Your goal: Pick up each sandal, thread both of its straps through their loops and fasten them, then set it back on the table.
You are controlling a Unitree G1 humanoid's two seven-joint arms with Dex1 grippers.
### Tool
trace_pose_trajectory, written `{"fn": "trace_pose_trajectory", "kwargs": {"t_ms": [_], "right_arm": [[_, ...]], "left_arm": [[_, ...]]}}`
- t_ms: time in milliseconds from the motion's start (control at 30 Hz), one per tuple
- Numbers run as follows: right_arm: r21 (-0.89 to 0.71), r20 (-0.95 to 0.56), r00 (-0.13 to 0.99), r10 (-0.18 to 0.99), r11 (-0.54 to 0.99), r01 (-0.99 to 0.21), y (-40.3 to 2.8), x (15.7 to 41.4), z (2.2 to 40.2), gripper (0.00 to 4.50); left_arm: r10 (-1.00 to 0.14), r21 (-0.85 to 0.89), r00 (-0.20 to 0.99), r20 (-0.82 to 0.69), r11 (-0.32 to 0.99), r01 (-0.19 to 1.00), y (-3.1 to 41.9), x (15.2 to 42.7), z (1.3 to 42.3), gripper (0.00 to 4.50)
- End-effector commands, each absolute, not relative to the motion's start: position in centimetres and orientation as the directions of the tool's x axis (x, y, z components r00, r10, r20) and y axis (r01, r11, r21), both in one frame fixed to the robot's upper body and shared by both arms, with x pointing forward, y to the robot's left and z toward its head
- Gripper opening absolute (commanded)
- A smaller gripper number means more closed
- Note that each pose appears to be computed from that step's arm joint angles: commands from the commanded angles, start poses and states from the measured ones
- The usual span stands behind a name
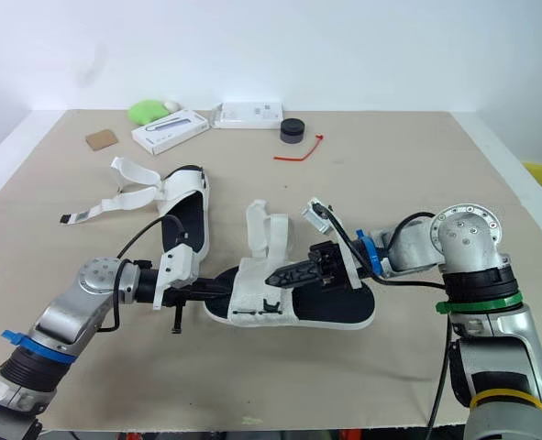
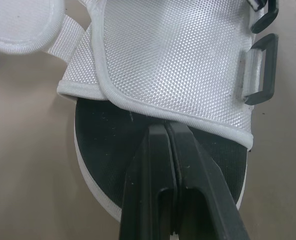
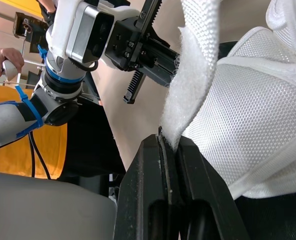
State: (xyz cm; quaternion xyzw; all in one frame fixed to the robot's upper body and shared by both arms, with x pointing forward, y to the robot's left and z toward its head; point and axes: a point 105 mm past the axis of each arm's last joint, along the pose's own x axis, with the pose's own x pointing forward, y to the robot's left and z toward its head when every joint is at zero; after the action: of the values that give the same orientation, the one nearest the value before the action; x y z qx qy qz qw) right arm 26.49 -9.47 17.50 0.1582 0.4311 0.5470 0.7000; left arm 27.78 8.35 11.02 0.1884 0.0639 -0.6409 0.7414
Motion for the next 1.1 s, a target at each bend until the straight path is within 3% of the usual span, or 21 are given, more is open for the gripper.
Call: {"fn": "trace_pose_trajectory", "kwargs": {"t_ms": [33, 600, 1000, 1100], "right_arm": [[0.68, -0.438, 0.003, 0.899, 0.333, -0.653, -9.1, 25.9, 17.6, 0.09], [0.664, -0.462, -0.07, 0.884, 0.292, -0.689, -8.5, 24.3, 17.2, 0.09], [0.52, -0.488, 0.09, 0.868, 0.372, -0.769, -8.4, 25.6, 16.8, 0.09], [0.508, -0.485, 0.087, 0.87, 0.362, -0.782, -8.3, 25.4, 17.0, 0.09]], "left_arm": [[-0.92, 0.191, 0.173, -0.353, 0.11, 0.975, 8.4, 27.6, 10.6, 0.0], [-0.917, 0.192, 0.183, -0.355, 0.121, 0.974, 8.7, 27.6, 10.5, 0.0], [-0.917, 0.188, 0.184, -0.354, 0.123, 0.974, 8.6, 27.7, 10.5, 0.0], [-0.917, 0.189, 0.184, -0.355, 0.122, 0.974, 8.6, 27.8, 10.5, 0.0]]}}
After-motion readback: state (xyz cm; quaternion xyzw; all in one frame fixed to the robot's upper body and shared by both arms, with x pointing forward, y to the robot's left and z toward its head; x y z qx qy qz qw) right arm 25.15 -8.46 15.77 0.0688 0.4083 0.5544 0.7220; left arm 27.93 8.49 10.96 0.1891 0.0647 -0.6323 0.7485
